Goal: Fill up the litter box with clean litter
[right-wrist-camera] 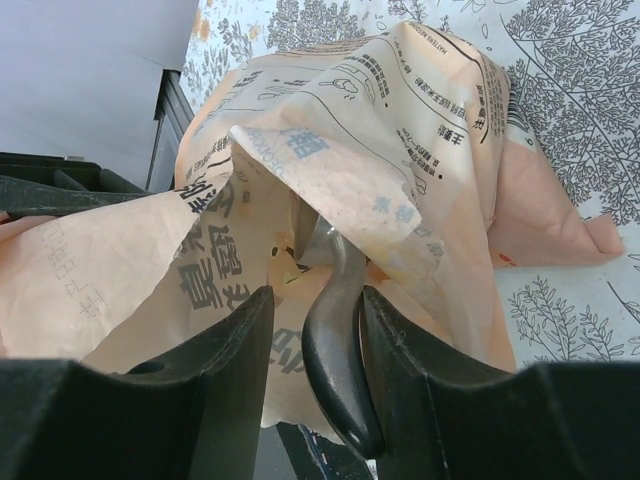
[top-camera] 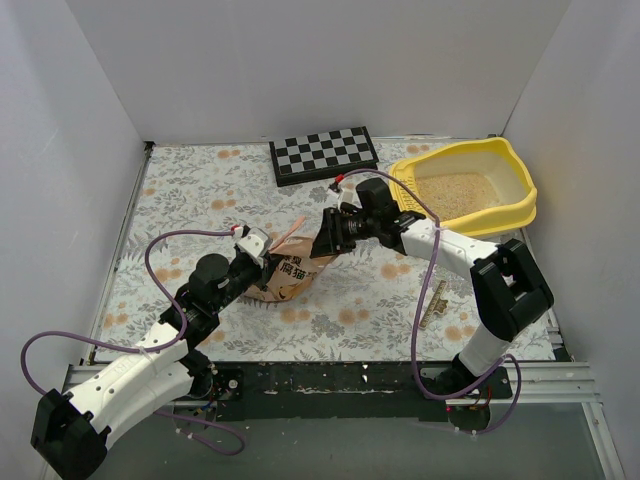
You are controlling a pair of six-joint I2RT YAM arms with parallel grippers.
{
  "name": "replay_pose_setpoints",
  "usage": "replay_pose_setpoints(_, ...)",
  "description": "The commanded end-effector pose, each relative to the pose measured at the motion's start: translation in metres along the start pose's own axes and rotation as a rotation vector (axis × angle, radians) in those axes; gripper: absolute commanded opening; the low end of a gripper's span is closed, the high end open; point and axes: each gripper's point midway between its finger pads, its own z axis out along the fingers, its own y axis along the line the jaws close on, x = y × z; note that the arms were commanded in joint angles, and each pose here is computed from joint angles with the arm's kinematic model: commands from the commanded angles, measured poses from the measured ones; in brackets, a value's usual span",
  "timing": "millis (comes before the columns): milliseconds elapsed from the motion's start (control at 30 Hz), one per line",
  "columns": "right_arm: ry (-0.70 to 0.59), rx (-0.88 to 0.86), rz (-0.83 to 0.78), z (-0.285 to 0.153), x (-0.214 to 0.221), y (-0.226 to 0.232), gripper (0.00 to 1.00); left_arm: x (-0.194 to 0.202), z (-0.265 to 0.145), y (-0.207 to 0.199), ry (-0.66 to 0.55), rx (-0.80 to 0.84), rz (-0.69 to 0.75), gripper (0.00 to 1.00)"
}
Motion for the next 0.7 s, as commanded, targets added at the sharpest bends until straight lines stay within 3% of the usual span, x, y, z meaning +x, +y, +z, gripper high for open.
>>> replay_pose_setpoints(0,-0.036,-0.02,-0.044,0.002,-0.016,0.01,0.44,-0.011,0.0,-0.002,-0.016,0.012,0.001,0.0)
replay_pose_setpoints(33,-0.034,-0.019,-0.045,0.002,-0.016,0.01,0.37,-0.011,0.0,-0.002,-0.016,0.012,-0.002,0.0)
replay_pose_setpoints(133,-0.039,-0.006,-0.049,0.002,-0.017,0.008,0.02,-0.011,0.0,-0.003,-0.018,0.012,0.001,0.0)
replay_pose_setpoints(667,-0.048,0.174,-0.246,-0.056,-0.049,0.047,0.01,-0.016,-0.002,-0.002,-0.032,0.008,0.007,0.0)
